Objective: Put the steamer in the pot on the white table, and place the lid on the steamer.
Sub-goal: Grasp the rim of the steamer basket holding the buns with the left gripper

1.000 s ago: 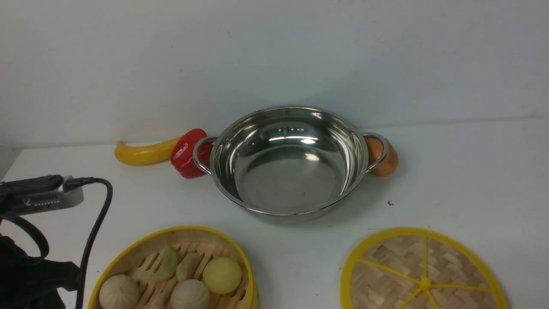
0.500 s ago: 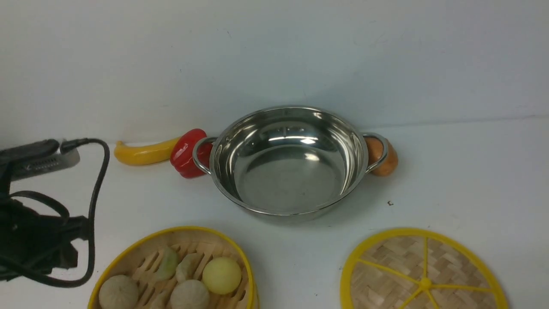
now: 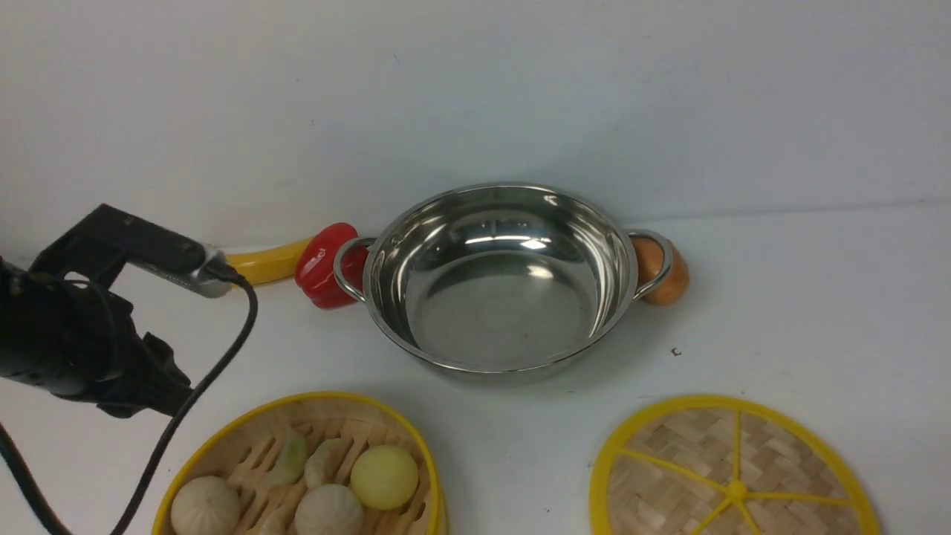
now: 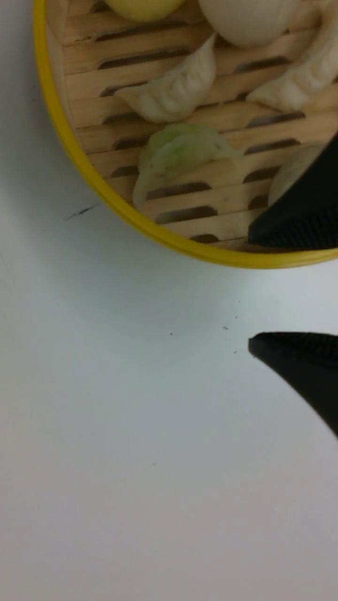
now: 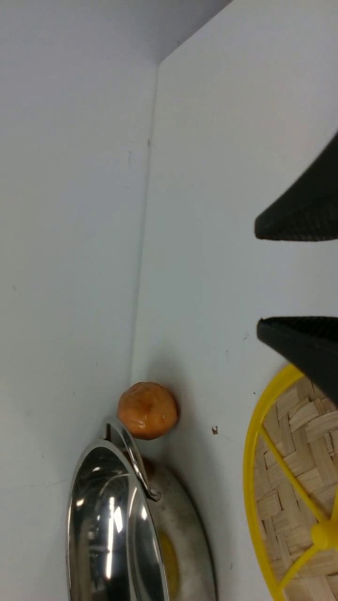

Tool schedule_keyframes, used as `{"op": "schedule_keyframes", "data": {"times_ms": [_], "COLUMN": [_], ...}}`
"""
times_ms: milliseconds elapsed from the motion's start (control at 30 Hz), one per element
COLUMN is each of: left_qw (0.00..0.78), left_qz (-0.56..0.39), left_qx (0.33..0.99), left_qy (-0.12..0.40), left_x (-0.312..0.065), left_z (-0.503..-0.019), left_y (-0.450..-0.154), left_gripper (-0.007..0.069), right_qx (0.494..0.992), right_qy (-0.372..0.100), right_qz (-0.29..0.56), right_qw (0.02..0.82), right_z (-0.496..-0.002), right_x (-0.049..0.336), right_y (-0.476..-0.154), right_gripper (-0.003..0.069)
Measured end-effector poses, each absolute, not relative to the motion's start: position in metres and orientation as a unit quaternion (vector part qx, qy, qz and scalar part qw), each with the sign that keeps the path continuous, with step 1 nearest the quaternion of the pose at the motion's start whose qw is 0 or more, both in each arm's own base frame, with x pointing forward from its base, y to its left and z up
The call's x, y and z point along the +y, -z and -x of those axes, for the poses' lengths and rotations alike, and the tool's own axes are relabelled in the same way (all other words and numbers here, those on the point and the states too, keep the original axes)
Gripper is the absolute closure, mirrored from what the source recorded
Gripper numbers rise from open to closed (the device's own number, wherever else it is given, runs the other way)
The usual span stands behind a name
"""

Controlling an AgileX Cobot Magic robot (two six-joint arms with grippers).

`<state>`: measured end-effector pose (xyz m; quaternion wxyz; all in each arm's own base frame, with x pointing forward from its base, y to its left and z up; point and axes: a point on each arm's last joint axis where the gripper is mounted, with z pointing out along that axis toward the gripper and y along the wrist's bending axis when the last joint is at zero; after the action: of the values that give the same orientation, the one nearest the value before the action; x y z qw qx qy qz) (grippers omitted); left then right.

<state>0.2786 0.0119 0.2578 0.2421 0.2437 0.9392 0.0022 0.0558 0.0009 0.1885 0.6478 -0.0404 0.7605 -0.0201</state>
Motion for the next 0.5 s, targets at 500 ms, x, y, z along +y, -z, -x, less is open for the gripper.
{"op": "schedule_keyframes", "data": {"times_ms": [500], "left_qw": [0.225], "left_qz": [-0.414], "left_qx": [0.881], "left_qy": [0.041], "left_x": [0.001], "left_z": [-0.302], "left_y": [-0.217], "left_gripper": [0.0384], "right_qx": [0.76], "right_qy": [0.02], "right_qz": [0.04], "right_qw": [0.648], "right_z": [-0.056], "right_x": [0.001], "right_y": [-0.189], "right_gripper": [0.041]}}
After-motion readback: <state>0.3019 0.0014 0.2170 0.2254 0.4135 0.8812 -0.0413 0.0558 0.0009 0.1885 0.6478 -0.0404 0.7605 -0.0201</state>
